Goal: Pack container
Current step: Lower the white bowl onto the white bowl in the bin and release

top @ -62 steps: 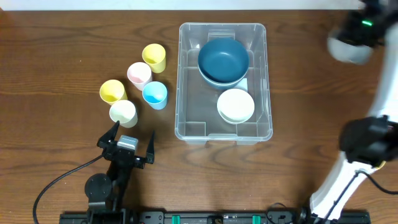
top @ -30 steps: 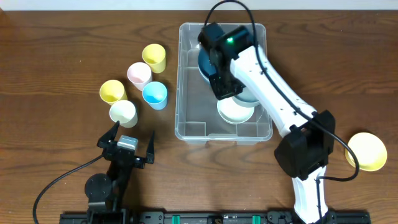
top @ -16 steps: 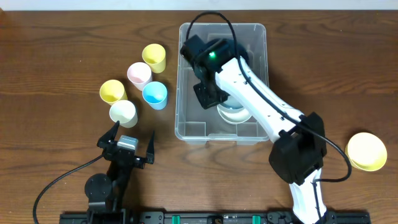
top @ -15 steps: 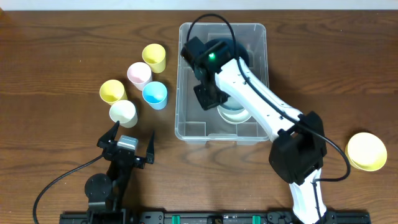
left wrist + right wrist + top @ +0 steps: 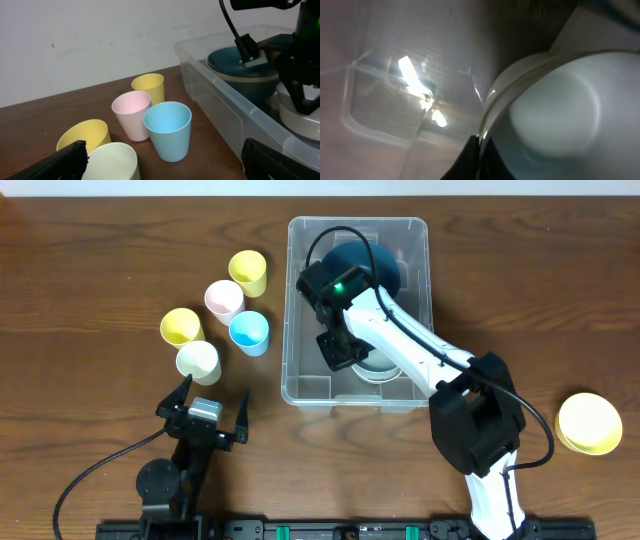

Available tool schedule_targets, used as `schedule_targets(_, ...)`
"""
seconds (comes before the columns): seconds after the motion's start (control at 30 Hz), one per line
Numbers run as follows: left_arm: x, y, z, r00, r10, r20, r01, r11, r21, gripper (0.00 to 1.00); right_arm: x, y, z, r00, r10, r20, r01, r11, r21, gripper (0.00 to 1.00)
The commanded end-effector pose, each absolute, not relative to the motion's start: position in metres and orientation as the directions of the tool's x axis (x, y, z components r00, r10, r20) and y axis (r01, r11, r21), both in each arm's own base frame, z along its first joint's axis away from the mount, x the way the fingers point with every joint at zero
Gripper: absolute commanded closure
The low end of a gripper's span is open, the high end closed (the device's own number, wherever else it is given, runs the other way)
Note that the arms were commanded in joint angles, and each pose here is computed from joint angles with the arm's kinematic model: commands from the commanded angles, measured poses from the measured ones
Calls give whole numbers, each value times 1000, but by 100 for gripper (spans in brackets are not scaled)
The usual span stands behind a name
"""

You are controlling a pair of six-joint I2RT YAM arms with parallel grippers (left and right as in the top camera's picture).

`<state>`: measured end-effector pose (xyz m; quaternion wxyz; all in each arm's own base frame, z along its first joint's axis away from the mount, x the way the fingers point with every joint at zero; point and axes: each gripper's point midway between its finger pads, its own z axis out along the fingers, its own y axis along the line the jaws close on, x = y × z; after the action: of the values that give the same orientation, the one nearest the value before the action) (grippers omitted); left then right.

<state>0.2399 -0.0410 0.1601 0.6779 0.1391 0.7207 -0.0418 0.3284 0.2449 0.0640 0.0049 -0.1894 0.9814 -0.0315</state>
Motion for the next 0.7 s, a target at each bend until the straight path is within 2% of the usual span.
schedule_targets(0.0, 239, -41, 144, -86, 155, -984, 266, 956, 127, 2, 338, 242, 67, -937, -349, -34, -346, 935, -72, 95)
schedule_targets(0.47, 239, -41, 144, -86, 155, -984, 266, 956, 127, 2, 361, 215, 67, -958, -281, -59, -274, 956, -99, 93)
schedule_targets(0.6, 239, -41, 144, -86, 155, -984, 266, 956, 127, 2, 362, 214, 67, -957, -286, -59, -279, 955, -99, 83)
schedule_targets(0.67, 239, -41, 144, -86, 155, -984, 266, 956, 127, 2, 362, 214, 67, -956, -286, -59, -279, 955, -99, 75)
